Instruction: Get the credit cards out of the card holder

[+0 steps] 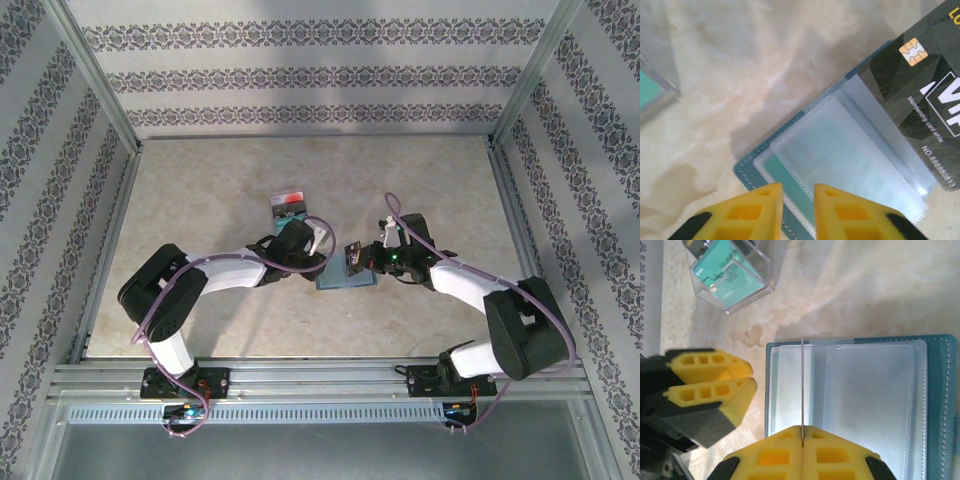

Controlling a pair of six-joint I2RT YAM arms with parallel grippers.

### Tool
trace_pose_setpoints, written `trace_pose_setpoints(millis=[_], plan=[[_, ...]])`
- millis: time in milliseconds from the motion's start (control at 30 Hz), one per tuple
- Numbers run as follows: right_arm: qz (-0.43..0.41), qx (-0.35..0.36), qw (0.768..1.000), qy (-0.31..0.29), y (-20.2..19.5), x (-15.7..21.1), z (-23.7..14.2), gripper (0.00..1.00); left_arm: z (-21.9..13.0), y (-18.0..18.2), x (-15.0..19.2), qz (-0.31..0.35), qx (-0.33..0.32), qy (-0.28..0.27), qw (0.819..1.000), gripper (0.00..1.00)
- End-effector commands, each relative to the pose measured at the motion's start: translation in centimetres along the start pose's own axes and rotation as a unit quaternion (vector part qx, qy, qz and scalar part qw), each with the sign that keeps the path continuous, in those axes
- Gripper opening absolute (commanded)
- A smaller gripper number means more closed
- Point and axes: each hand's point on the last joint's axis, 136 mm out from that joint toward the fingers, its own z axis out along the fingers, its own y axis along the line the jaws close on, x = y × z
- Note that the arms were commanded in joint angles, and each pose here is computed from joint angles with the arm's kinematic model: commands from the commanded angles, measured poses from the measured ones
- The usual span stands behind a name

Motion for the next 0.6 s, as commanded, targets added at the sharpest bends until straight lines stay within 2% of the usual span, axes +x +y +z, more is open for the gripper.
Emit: trace_pose_setpoints(millis=[0, 100, 233, 400, 567], plan=[[-0.057, 0.0, 0.998, 0.015, 1.2, 0.1, -1.4, 0.01, -2.3, 0.5, -1.4, 0.015, -0.001, -0.012, 1.0, 0.36], [-0.11, -0.053, 0.992, 0.029, 4.3, 0.6, -2.6, 0.01, -4.3, -0.4, -3.1, 0.038, 0.046, -0.025, 0.998, 0.54], [-0.17, -0.114, 0.978, 0.042, 7.7, 1.6, -4.2, 0.01, -7.1, -3.0, -4.4, 0.102, 0.12, -0.027, 0.987, 0.7], [-0.21, -0.182, 0.959, 0.052, 10.5, 2.6, -5.9, 0.0, -9.2, -5.3, -4.8, 0.151, 0.184, -0.032, 0.971, 0.73], [-0.225, -0.214, 0.948, 0.066, 11.4, 3.4, -6.4, 0.0, -10.4, -7.1, -4.8, 0.156, 0.241, -0.042, 0.957, 0.72]])
